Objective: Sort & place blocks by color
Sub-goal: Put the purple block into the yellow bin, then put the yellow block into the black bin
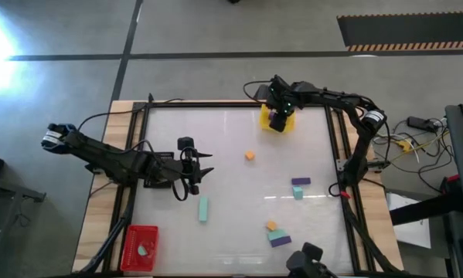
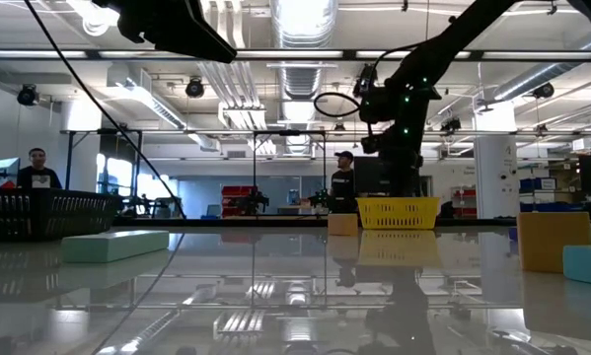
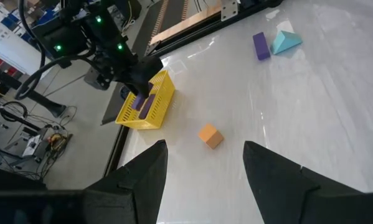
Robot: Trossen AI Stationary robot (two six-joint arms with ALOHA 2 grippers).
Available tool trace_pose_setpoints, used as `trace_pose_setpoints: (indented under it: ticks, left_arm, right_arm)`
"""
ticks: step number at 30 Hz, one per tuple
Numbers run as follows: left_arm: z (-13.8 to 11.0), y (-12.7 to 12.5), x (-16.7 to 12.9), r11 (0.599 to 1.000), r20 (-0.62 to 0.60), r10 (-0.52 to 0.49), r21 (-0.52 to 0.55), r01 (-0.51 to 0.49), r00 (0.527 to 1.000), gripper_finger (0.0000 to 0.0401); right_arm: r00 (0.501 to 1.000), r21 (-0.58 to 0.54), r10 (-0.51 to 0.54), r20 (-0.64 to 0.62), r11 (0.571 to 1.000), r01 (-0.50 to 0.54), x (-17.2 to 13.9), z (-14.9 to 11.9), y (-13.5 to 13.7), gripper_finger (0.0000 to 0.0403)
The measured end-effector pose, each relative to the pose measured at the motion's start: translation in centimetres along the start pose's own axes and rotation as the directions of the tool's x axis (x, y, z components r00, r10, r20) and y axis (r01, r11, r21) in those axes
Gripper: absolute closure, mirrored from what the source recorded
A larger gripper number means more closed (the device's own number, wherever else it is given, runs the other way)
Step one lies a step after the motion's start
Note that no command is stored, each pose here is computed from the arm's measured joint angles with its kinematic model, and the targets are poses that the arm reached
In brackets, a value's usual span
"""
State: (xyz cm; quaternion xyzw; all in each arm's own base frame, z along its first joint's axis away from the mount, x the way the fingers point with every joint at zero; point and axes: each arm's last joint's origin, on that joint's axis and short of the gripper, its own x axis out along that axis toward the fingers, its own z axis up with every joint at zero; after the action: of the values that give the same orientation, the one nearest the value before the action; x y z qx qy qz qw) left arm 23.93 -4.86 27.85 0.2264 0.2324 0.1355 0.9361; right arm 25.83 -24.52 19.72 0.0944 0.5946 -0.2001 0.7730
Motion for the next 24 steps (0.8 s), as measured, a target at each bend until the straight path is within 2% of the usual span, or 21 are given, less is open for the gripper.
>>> trace_pose_setpoints:
  ticks: [5, 10, 18, 24]
  left_arm:
    - [0.0, 0.0, 0.0, 1.0, 0.0, 0.0, -0.002, 0.0, 1.0, 0.0207]
    - [0.0, 0.0, 0.0, 1.0, 0.0, 0.0, -0.015, 0.0, 1.0, 0.0207]
    - [-0.1, -0.1, 0.1, 1.0, -0.003, -0.001, -0.031, 0.001, 1.0, 0.0207]
    - [-0.1, -0.1, 0.1, 0.999, -0.006, -0.002, -0.048, 0.002, 1.0, 0.0207]
  right_arm:
    - [1.0, 0.022, -0.001, 0.002, 1.0, 0.001, -0.1, 0.0, 0.0, 0.0239]
    - [1.0, 0.055, -0.001, 0.0, 0.998, 0.001, -0.1, 0.0, 0.0, 0.0223]
    - [0.999, 0.091, 0.029, -0.027, 0.996, -0.026, -0.7, 0.1, 2.0, 0.0234]
    - [0.999, 0.078, 0.028, 0.039, 0.996, -0.031, -2.9, 0.7, 4.6, 0.0251]
